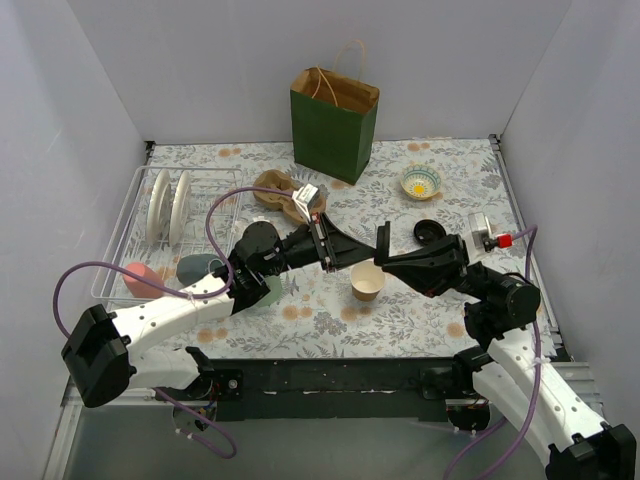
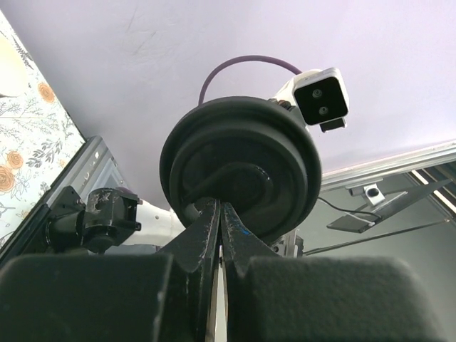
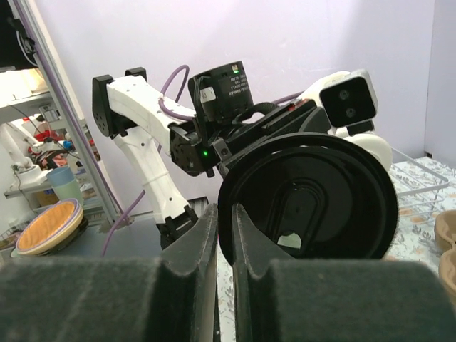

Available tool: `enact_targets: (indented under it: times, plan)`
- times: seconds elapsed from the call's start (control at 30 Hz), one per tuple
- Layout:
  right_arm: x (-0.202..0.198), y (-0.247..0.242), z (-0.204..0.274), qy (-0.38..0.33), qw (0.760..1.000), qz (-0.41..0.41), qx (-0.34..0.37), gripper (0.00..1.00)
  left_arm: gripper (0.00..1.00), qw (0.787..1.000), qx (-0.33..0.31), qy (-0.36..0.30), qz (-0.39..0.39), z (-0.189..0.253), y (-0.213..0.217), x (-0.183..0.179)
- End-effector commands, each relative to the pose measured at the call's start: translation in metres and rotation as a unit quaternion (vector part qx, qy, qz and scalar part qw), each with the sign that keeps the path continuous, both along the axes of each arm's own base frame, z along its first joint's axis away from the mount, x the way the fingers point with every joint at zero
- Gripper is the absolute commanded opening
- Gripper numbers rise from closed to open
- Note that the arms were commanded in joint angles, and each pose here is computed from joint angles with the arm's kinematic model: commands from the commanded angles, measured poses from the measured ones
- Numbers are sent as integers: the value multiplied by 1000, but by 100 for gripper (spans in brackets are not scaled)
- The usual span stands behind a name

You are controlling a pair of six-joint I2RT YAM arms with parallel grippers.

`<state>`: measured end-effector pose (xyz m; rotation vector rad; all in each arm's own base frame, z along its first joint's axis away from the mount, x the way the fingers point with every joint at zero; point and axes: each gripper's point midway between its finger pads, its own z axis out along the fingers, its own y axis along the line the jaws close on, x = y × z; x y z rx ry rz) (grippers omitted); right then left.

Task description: Pack the takeout coffee

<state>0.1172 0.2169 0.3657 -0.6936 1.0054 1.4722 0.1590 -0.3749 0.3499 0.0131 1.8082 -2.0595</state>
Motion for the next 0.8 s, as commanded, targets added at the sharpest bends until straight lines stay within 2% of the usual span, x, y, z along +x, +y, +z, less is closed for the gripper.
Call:
enact_targets:
  times: [0.0,0.03,0.13,0.17,0.23,0.27,0.37,0.47,0.57,0.7,0.77]
  plan:
    - [2,-2,1,-20,1000,-24,-2,12,0,984,-60,163,-27,37,3,-1]
    - [3,-2,1,-20,999,-28,-3,9,0,985,-58,159,-21,37,3,1]
    - [8,-2,3,-30,999,-41,-9,6,11,989,-38,141,3,35,4,6]
    - [9,-2,3,-29,999,-43,-9,5,22,989,-21,148,20,27,4,11]
    - [11,-2,1,-25,999,-47,-7,4,35,990,9,136,46,22,8,17]
    - [10,-3,2,-29,998,-47,-4,3,44,989,16,129,65,21,10,23]
    - [3,-4,4,-34,999,-34,9,4,59,987,56,97,117,17,23,35]
    - [-8,-8,6,-54,998,-25,29,4,61,981,94,83,148,13,39,39]
    - [-24,-13,18,-109,993,-19,48,6,62,984,78,77,140,24,50,28]
    - [-51,-17,29,-204,977,9,65,6,60,993,46,86,73,27,44,5]
    - [-54,-15,30,-225,973,19,52,6,59,995,38,82,48,25,38,1]
